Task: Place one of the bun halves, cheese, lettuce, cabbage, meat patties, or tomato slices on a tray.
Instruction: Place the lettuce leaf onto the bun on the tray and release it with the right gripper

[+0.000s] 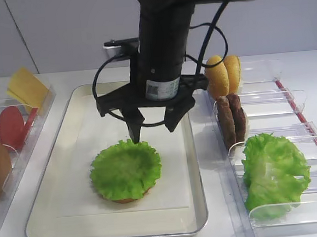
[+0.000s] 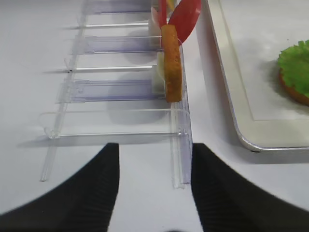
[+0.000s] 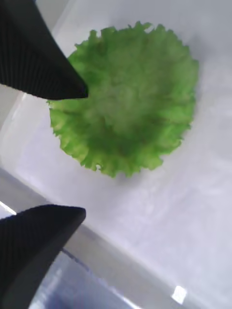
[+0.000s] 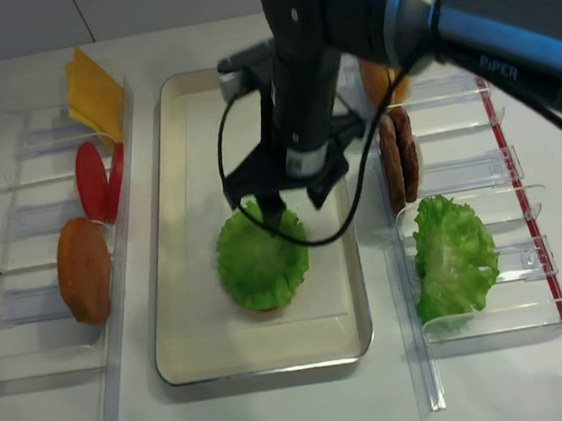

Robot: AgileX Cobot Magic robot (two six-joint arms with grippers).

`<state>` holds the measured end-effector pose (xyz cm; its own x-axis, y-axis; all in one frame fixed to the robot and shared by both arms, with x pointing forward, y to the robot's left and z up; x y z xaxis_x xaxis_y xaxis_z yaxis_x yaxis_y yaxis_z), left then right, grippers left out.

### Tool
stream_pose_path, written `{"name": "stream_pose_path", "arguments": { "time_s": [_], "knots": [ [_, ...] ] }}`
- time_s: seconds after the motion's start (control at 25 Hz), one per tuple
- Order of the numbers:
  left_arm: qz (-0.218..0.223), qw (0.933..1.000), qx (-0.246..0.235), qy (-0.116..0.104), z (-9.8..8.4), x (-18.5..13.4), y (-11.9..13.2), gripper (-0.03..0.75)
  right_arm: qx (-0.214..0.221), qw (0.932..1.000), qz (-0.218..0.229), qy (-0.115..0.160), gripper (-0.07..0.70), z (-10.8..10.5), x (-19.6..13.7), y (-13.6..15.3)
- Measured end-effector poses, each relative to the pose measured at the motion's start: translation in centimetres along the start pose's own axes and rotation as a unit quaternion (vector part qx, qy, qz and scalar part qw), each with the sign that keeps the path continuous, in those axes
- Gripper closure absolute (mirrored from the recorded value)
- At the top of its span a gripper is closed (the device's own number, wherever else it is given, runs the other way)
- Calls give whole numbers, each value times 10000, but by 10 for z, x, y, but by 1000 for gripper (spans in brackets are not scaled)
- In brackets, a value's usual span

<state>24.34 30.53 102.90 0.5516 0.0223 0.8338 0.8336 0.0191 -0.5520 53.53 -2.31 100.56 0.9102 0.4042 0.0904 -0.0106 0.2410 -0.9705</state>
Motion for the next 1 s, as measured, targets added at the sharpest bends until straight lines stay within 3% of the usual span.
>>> {"name": "stream_pose_path", "arguments": {
  "time_s": [0.32,0.56,0.84,1.0],
  "knots": [
    [0,10000,0,0,0,0,0,393,-128,9994,-334,0,148,1,4,-25],
    [0,10000,0,0,0,0,0,393,-189,9968,-763,-175,161,2,-5,-61],
    [0,10000,0,0,0,0,0,392,-511,9870,-1487,-346,165,-6,-23,-116],
    [0,10000,0,0,0,0,0,392,-587,9795,-1926,-51,166,-30,-32,-152]
  ]
}}
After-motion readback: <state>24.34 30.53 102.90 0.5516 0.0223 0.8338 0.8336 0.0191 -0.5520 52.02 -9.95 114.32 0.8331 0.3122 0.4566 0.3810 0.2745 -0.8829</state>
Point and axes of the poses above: a point on each arm's last joint axis where the gripper is mounted, y pointing out along that axis toward the gripper, z along the wrist's bending axis when the last joint is at zero, x = y × z, the point moved 2 cm from there along y, pointing out along that axis toward the gripper
